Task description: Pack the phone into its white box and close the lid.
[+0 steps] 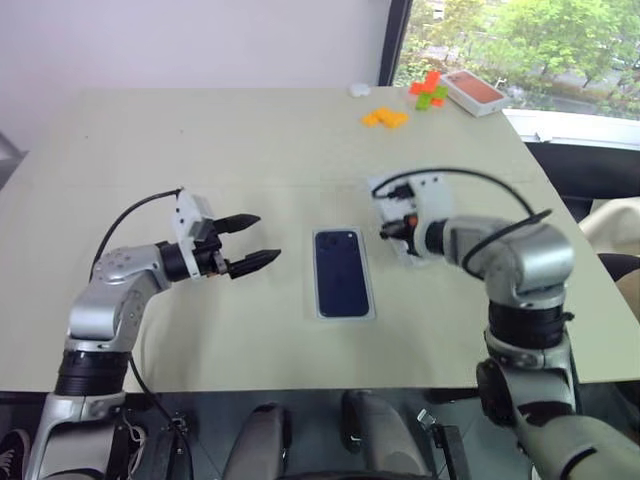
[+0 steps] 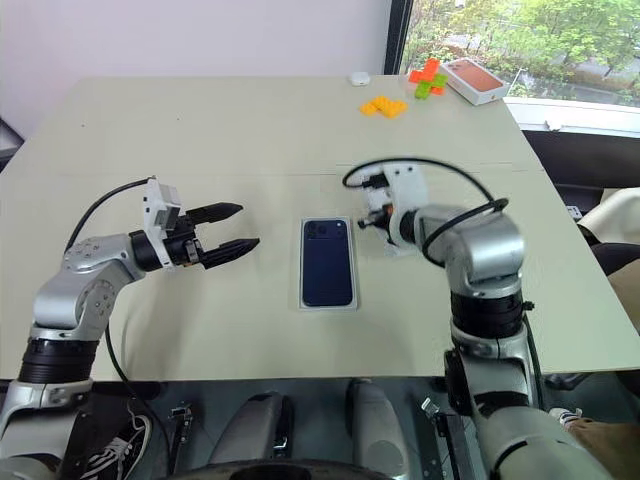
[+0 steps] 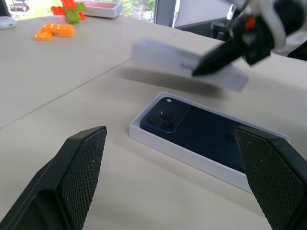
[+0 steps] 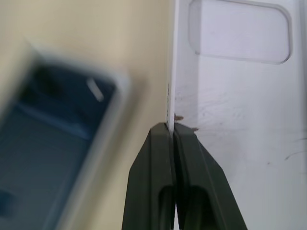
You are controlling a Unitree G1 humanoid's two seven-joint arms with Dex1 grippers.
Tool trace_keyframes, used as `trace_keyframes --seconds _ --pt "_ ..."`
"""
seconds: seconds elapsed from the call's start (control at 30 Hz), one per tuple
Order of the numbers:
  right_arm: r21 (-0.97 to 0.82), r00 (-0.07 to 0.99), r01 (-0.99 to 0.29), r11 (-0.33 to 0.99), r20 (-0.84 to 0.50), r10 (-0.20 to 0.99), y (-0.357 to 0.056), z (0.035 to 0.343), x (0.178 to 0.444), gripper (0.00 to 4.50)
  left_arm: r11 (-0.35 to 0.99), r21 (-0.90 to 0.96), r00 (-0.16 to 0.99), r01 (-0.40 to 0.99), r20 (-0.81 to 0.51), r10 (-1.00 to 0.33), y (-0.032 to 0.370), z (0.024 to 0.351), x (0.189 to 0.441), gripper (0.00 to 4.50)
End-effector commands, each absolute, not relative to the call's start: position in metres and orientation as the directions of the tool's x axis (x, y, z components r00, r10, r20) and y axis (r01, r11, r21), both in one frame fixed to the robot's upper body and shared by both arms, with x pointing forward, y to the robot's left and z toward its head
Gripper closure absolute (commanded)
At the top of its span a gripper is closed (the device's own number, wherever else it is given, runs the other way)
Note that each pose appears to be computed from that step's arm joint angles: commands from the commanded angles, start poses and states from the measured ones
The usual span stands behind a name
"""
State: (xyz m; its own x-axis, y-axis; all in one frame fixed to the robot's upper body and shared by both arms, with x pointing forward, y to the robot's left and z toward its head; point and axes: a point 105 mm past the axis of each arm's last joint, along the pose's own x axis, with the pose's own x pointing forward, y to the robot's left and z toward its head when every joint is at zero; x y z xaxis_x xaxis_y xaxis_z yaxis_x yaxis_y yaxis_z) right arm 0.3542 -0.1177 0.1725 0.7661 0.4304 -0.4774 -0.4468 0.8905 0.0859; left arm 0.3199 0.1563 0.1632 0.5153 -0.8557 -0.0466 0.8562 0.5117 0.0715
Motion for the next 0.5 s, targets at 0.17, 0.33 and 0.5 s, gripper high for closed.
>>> trace_keyframes --seconds 0.17,0.33,0.5 --pt "0.488 0.53 -0.713 0.503 -0.095 0.843 -0.049 0.236 0.328 4.42 0.624 0.092 0.62 0.776 0.066 -0.782 0.185 0.195 0.337 0.0" --pt "0.715 0.467 -0.635 0.291 0.056 0.883 -0.041 0.233 0.333 4.42 0.65 -0.009 0.645 0.76 0.125 -0.753 0.202 0.205 0.338 0.0" --pt "0.829 0.386 -0.55 0.099 0.147 0.911 -0.028 0.227 0.327 4.42 0.648 -0.074 0.651 0.758 0.143 -0.746 0.216 0.213 0.332 0.0"
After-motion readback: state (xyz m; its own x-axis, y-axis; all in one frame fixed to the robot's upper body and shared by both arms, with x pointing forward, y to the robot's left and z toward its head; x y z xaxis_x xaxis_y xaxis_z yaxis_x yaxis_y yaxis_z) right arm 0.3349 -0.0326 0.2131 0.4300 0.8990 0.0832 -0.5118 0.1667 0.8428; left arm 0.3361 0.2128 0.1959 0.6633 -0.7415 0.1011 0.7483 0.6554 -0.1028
